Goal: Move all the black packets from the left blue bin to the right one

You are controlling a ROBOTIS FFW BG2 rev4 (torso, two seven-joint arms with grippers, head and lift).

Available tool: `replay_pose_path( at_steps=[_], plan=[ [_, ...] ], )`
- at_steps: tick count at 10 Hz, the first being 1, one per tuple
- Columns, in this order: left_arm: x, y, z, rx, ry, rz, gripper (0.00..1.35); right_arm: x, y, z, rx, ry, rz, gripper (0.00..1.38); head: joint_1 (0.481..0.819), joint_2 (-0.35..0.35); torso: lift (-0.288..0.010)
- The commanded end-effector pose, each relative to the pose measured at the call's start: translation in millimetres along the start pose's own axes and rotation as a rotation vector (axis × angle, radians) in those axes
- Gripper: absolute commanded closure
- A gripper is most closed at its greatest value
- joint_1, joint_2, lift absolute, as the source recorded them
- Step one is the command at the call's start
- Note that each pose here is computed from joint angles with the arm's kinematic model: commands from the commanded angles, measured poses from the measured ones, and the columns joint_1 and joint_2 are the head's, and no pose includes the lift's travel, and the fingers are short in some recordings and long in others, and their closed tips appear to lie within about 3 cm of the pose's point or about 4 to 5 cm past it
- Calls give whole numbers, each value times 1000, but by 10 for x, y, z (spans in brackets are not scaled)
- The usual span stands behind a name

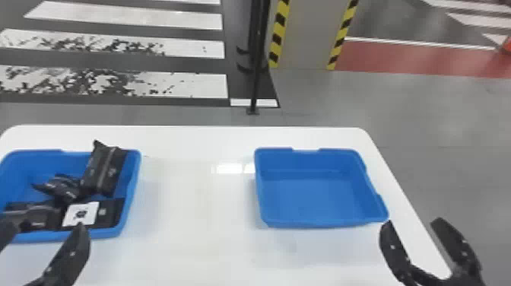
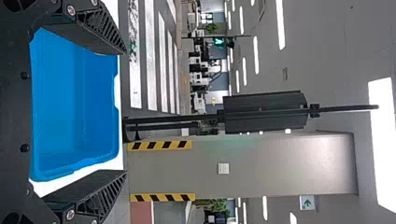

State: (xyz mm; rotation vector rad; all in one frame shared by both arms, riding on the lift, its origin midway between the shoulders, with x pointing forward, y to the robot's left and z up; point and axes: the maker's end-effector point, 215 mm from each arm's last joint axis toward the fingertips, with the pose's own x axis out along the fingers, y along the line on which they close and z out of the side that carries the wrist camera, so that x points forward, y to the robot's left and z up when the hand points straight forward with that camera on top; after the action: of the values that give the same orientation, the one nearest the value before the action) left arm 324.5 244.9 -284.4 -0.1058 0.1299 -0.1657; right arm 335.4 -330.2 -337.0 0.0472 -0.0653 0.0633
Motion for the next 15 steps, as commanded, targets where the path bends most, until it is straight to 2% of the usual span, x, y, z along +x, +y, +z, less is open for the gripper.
replay_pose_path(
  at_steps=[1,8,11,15],
  plan=[
    [0,1,-2,0,0,0,185,-2,-2,-1,4,-1,-2,116,695,-151,-121],
    [0,0,-8,-2,2,0,185,-2,-2,-1,4,-1,-2,116,695,-151,-121],
    [56,45,-99,-2,38,4,185,-11,-3,-7,5,1,-3,116,695,-151,-121],
    [310,376,-153,31,97,38,185,-2,-4,0,5,-1,-3,116,695,-121,-121]
  ],
)
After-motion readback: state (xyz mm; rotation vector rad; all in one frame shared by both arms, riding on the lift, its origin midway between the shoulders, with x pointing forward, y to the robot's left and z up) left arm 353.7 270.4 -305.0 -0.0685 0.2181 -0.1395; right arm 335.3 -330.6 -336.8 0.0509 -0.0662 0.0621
